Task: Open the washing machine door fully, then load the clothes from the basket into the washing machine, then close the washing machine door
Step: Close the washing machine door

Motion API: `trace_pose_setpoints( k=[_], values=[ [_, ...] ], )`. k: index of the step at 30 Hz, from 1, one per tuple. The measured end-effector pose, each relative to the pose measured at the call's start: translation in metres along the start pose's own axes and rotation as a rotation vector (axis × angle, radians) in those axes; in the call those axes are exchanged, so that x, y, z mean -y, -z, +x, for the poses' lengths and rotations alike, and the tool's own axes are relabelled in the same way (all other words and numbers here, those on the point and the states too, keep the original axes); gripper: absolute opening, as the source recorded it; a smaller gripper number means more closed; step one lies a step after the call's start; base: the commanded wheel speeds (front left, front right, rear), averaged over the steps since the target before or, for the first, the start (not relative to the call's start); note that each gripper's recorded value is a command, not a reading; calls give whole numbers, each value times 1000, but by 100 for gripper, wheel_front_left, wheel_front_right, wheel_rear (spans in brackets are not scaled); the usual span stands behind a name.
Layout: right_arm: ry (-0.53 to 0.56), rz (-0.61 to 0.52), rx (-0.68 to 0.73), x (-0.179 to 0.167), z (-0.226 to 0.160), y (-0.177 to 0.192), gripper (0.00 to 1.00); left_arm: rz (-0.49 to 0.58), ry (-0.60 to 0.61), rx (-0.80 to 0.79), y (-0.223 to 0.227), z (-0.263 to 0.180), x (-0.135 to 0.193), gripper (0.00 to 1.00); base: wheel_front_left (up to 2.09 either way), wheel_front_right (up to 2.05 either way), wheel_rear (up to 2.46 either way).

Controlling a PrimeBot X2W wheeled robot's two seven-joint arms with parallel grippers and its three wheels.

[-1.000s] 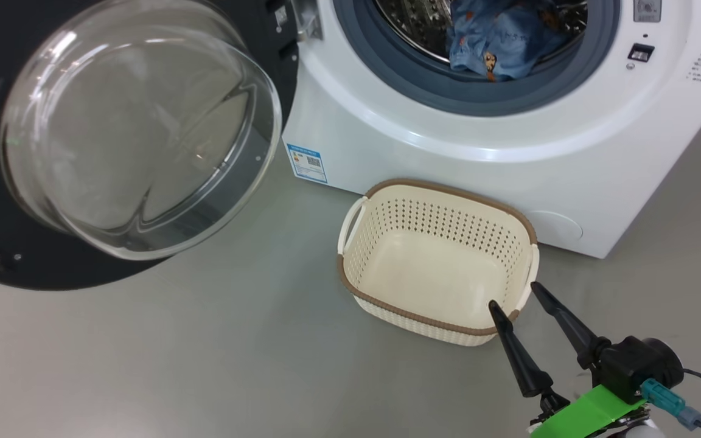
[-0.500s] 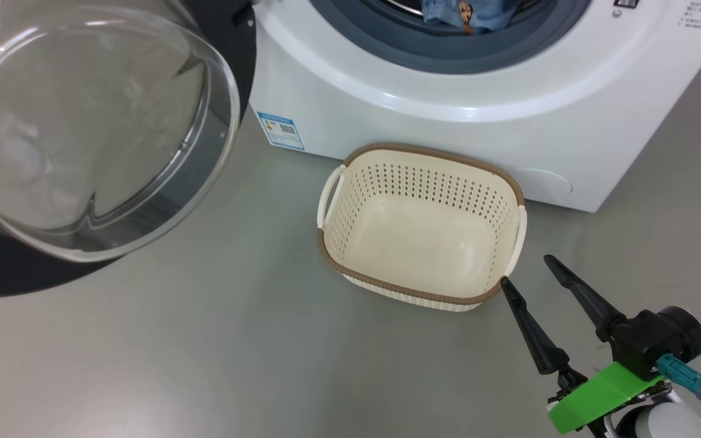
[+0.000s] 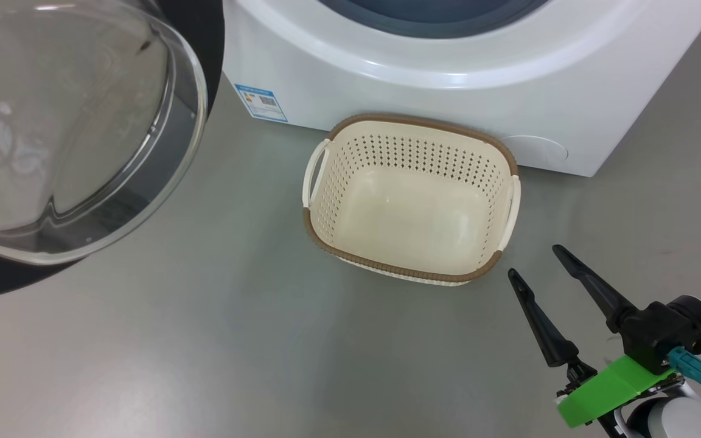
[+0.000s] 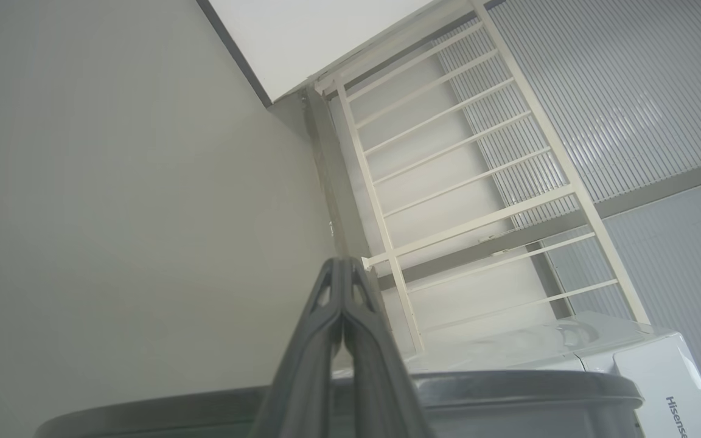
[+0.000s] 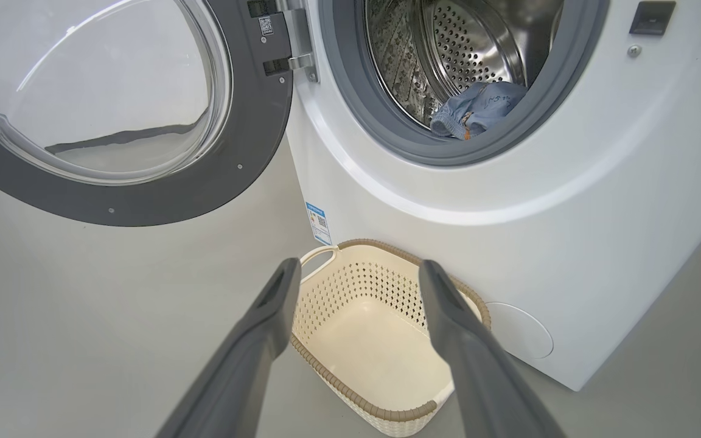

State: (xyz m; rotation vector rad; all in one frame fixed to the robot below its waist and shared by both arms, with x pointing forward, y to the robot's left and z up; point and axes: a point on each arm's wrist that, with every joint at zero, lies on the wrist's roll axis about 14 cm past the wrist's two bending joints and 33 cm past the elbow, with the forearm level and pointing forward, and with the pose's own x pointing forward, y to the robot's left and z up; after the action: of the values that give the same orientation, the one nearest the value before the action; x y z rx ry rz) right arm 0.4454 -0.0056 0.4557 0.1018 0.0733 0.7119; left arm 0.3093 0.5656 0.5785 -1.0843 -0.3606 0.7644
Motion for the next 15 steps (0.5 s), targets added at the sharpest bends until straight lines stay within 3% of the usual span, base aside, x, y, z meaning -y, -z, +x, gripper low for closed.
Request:
trace_pose_setpoints(
  k=[15],
  values=[
    [-5, -5, -4, 3, 3, 1, 100, 7, 4, -158, 28, 4, 2, 0, 0, 0, 0]
  ],
)
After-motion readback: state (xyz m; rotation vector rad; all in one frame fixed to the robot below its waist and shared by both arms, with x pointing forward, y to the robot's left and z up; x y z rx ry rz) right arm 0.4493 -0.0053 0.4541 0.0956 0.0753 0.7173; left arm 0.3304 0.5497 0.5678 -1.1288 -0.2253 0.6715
